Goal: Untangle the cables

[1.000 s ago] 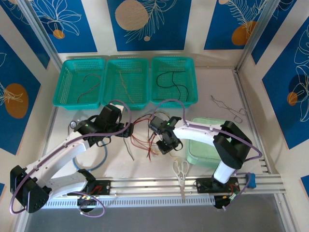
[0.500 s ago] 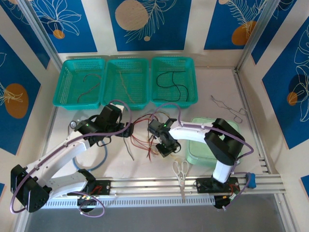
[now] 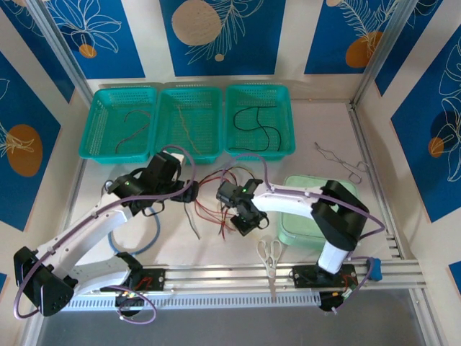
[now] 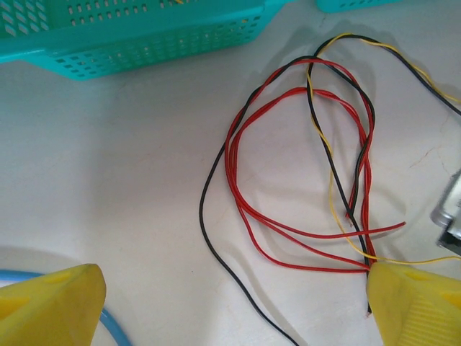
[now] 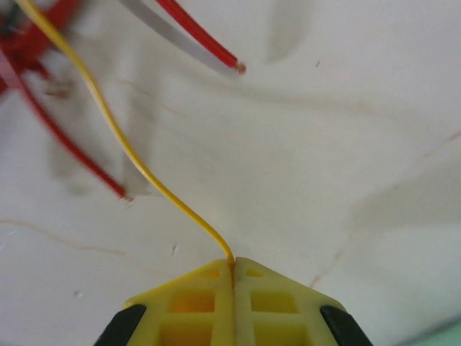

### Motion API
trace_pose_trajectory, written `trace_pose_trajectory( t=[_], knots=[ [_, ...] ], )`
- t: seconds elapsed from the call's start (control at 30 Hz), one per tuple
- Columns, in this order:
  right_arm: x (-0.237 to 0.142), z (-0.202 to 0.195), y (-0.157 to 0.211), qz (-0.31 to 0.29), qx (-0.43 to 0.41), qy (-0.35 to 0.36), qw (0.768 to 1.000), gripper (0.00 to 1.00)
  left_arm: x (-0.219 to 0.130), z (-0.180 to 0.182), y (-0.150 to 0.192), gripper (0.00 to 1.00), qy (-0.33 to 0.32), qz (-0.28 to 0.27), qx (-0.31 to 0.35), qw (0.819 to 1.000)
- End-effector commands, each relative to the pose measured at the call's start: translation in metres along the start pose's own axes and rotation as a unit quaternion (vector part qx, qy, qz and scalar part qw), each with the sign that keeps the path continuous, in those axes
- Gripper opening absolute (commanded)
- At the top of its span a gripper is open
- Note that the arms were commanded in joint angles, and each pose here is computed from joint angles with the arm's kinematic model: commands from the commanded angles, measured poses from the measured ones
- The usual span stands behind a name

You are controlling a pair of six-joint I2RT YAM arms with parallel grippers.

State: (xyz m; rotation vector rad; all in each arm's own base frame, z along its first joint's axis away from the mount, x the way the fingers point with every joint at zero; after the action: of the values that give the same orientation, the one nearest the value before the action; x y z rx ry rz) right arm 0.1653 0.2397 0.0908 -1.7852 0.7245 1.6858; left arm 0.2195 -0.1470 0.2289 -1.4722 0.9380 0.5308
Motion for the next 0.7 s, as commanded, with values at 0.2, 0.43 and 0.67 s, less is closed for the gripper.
trace_pose_trajectory(
  t=[0.2,0.43,0.67],
  knots=[
    [-0.126,-0.023,-0.018,-0.199,-0.004,0.054,0.979,0.0,-0.011,-0.008,-0.013,0.94,0.014,-0.013,-0.026,0.999],
    [-0.198,-0.037,-0.028,-0.311,0.008,0.064,0.948,0.0,-0.019,-0.016,-0.023,0.94,0.038,-0.022,-0.031,0.999],
    [-0.25,-0.052,-0.034,-0.38,0.023,0.065,0.922,0.0,-0.02,-0.021,-0.024,0.94,0.057,-0.02,-0.026,0.998]
  ],
)
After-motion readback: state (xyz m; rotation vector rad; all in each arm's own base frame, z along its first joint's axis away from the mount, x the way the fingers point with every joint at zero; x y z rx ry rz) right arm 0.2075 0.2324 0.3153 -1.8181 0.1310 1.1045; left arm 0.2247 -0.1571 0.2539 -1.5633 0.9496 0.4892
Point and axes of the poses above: each hand's point on the last joint's axis, 136 mm out from that joint toward the fingers, its own x axis out along the fingers, its own z axis along the line the jaws close on, y = z × x, the point moved 5 cm from there along -x, back along the fingers, and after that the axes turned 5 degrees about -x, right-handed, at the moved point
